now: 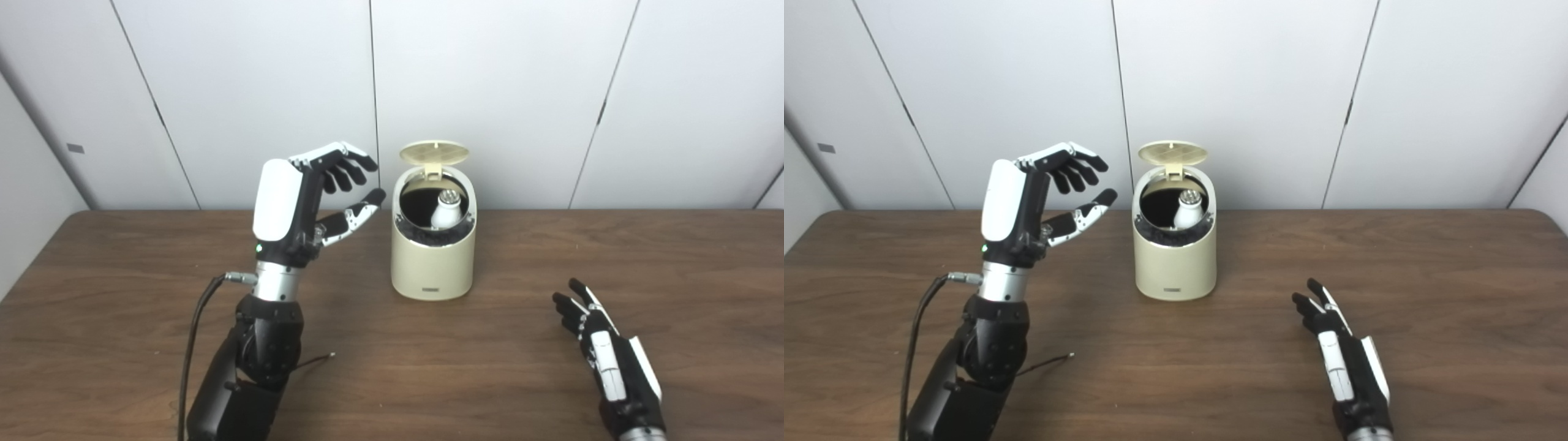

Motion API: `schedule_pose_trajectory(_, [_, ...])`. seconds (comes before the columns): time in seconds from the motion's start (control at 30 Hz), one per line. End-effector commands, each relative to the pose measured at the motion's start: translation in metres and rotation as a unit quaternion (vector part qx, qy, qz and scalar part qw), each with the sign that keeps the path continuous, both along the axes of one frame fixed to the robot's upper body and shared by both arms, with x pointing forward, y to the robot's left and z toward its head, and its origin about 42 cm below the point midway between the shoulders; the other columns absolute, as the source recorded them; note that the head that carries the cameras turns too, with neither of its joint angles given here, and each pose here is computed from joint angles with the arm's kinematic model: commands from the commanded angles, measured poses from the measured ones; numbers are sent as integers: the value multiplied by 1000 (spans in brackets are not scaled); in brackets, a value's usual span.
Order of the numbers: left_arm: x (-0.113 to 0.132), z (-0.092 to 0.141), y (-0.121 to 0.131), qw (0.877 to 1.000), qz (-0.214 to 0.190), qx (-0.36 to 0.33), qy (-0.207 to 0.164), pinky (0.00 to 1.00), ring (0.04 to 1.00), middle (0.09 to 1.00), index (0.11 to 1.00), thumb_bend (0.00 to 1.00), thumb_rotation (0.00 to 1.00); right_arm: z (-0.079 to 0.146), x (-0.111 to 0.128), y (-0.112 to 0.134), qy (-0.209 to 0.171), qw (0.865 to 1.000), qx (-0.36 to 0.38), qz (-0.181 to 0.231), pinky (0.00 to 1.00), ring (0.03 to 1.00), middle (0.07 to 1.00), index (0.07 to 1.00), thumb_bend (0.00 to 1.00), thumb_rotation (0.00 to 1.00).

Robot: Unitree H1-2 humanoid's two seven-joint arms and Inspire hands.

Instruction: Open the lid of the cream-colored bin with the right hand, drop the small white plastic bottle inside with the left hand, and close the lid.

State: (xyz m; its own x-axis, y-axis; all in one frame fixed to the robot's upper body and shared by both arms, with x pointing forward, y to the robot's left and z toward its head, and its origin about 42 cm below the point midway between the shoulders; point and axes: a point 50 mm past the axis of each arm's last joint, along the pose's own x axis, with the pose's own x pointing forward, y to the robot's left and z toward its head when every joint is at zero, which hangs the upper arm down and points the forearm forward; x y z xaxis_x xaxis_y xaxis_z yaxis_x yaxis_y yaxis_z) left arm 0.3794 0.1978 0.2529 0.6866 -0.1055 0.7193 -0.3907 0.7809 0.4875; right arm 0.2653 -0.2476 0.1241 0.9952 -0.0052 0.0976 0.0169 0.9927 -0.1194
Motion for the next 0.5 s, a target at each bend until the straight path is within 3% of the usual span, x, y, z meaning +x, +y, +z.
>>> schedule_pose_trajectory(0.0, [-7,5,5,1000,4,-30,-8,287,374,475,520,499,0,13,7,0,-35,999,2,8,906,908,876,925,660,995])
schedule_pose_trajectory(0.13, [-24,-18,11,995,12,-88,46,294,376,472,535,499,0,21,8,1,-44,999,0,9,860,908,885,931,634,1000])
schedule_pose_trajectory(0.23, [-40,-32,12,991,20,-108,82,318,393,452,533,506,0,29,11,1,-51,999,0,11,890,928,893,927,648,1000])
schedule_pose_trajectory(0.37, [-56,-47,13,980,-1,-155,121,392,461,519,494,497,79,43,15,5,-65,998,22,15,916,933,901,902,689,963])
schedule_pose_trajectory(0.47, [-70,-61,13,962,-36,-208,172,465,522,580,613,511,557,64,19,11,-81,996,21,26,927,940,918,898,700,955])
